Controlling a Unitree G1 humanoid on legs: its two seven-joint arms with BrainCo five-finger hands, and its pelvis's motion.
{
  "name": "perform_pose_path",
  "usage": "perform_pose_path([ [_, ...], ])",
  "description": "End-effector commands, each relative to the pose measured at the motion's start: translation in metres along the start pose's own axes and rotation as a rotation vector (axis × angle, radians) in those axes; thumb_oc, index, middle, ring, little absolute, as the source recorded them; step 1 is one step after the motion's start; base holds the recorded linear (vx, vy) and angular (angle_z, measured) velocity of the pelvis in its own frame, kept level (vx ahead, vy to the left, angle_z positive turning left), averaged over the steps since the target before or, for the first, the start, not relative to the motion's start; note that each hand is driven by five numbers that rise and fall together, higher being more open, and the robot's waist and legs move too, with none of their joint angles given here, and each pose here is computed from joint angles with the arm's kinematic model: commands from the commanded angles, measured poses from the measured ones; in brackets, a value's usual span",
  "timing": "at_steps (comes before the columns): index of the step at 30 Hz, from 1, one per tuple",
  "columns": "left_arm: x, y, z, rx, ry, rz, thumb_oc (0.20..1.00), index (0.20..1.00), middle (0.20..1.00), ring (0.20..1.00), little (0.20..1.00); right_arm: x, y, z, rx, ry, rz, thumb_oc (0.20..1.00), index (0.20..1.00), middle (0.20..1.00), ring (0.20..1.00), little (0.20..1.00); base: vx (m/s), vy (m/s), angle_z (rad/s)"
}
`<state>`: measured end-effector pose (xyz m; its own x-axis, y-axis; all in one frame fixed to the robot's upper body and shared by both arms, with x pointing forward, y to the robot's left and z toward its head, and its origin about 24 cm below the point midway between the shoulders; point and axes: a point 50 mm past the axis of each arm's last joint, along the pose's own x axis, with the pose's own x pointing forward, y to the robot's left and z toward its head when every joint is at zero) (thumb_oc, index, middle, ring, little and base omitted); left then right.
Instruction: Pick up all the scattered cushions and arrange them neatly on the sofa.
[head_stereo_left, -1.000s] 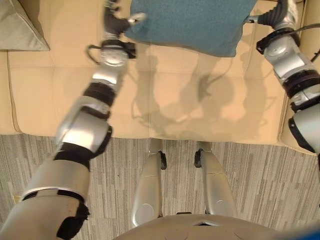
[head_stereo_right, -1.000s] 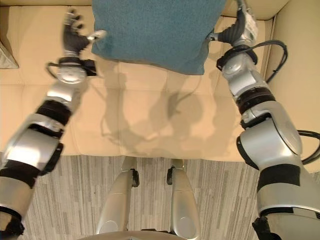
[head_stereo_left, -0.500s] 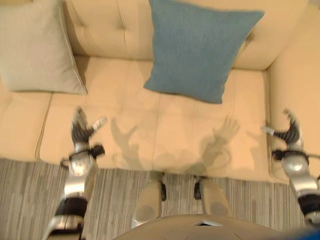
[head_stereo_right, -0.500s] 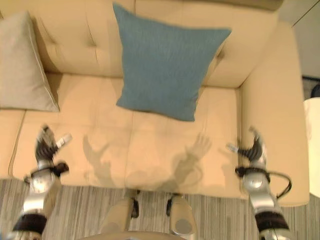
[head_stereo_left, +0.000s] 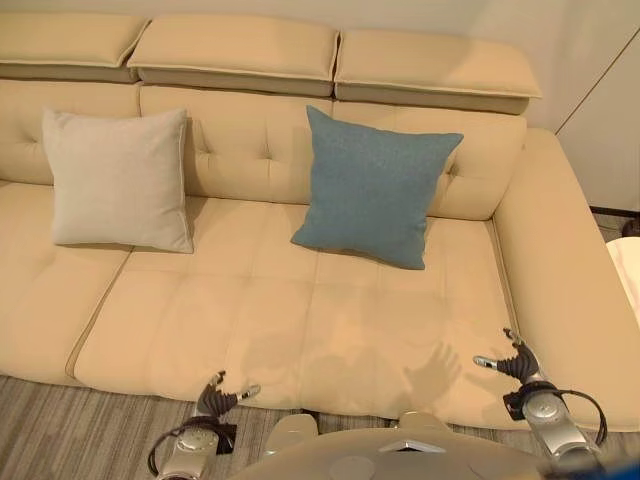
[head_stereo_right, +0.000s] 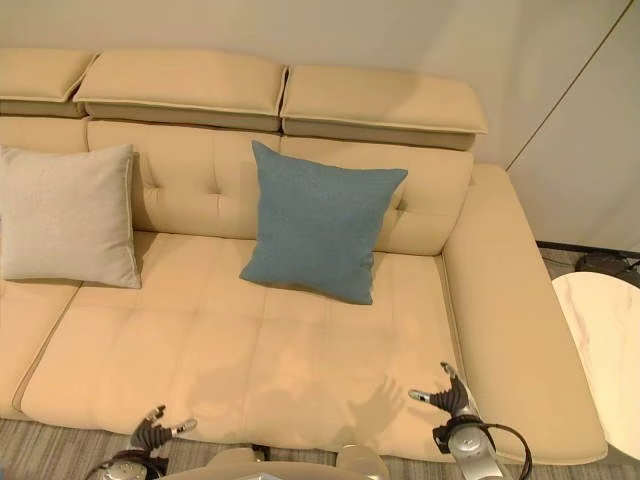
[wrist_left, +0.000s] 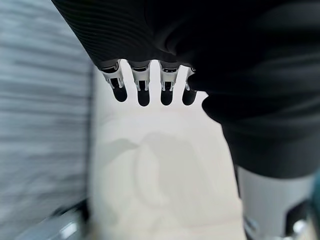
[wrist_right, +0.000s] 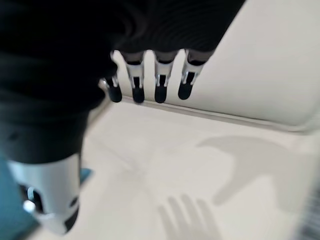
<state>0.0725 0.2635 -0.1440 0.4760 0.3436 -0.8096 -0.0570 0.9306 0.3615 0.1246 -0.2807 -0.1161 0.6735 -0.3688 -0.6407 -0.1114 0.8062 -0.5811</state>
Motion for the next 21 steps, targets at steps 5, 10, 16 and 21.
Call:
perform_pose_path([
  [5,0.013,0.008,0.029,0.092,-0.051,0.024,1.000,1.000,1.000,1.000,1.000,0.013,-0.011,0.010,-0.070,0.005,-0.018,1.000,1.000,1.000,1.000,1.000,-0.16,-0.006,0.07],
  [10,0.014,-0.008,0.027,0.069,-0.023,-0.010,1.000,1.000,1.000,1.000,1.000,0.007,0.002,-0.017,-0.108,0.145,0.028,1.000,1.000,1.000,1.000,1.000,-0.14,0.115,0.13],
  [16,0.018,-0.014,0.042,0.115,-0.057,-0.020,1.000,1.000,1.000,1.000,1.000,0.011,0.011,-0.008,-0.111,0.152,0.043,1.000,1.000,1.000,1.000,1.000,-0.15,0.145,0.06],
  [21,0.019,-0.014,0.041,0.182,-0.041,-0.022,1.000,1.000,1.000,1.000,1.000,0.013,0.017,-0.002,-0.169,0.150,0.072,1.000,1.000,1.000,1.000,1.000,-0.17,0.133,-0.17],
])
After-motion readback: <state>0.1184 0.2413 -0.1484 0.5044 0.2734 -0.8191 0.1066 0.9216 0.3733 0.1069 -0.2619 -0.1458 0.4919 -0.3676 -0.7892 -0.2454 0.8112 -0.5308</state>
